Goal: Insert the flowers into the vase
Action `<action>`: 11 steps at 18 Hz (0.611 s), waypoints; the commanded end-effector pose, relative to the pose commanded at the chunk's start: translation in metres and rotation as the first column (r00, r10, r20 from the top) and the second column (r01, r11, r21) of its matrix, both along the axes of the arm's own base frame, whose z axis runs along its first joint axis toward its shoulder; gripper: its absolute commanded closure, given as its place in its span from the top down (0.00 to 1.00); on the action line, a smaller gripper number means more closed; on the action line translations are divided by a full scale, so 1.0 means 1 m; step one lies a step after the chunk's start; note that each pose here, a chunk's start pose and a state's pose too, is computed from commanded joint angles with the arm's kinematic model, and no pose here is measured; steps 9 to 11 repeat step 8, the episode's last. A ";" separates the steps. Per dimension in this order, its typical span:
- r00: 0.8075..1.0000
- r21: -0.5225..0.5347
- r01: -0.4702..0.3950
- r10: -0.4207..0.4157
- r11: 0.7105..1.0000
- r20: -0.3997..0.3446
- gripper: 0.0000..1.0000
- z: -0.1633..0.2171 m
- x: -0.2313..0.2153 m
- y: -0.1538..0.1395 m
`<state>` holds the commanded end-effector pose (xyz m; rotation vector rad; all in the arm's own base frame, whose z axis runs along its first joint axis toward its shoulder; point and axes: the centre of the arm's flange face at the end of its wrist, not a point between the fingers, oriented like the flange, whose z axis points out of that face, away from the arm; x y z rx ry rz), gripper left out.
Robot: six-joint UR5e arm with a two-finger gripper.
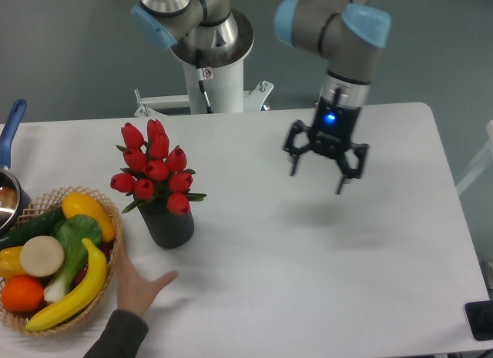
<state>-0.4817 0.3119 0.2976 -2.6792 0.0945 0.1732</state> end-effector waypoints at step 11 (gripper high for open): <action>0.997 -0.151 0.024 -0.036 0.988 -0.074 1.00 0.003 0.000 -0.003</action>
